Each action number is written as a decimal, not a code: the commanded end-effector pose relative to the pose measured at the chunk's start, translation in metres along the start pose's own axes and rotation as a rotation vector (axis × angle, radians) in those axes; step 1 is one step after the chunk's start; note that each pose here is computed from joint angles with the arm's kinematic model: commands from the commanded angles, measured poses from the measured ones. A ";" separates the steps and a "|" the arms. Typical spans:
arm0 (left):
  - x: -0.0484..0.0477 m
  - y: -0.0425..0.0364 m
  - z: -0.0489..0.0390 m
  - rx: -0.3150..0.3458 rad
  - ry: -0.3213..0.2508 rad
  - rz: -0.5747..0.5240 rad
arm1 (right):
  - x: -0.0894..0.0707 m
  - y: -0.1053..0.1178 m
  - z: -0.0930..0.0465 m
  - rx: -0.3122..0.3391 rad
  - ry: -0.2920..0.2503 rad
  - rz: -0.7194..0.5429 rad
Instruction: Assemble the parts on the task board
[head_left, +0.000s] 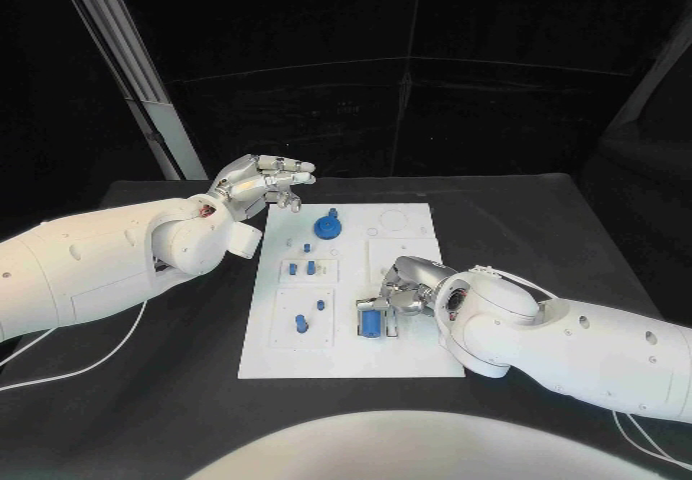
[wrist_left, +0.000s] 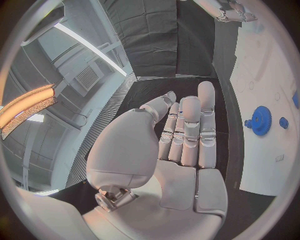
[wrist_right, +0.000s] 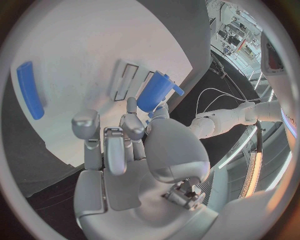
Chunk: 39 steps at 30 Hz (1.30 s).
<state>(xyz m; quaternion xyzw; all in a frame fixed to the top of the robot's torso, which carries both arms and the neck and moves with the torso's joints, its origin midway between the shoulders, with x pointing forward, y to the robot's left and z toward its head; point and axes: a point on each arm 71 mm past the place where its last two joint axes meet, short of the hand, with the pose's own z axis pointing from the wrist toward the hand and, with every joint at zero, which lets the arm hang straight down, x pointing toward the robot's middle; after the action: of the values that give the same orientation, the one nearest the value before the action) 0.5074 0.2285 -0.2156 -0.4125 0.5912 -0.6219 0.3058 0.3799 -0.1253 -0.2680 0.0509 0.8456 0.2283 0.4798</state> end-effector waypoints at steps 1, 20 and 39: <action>0.0015 -0.0010 0.0006 0.001 0.011 -0.009 | -0.001 0.001 0.000 -0.006 -0.014 -0.017; 0.0014 -0.0007 0.0004 -0.004 0.015 -0.011 | -0.006 0.006 -0.008 -0.070 -0.067 0.012; -0.0013 -0.0009 -0.0007 0.001 0.005 -0.007 | -0.030 -0.032 -0.039 -0.130 -0.152 0.163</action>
<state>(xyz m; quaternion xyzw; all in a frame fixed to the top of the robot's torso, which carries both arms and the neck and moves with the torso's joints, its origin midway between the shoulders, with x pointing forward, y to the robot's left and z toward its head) 0.5073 0.2301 -0.2164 -0.4140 0.5937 -0.6194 0.3040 0.3680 -0.1760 -0.2477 0.0758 0.8073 0.2690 0.5198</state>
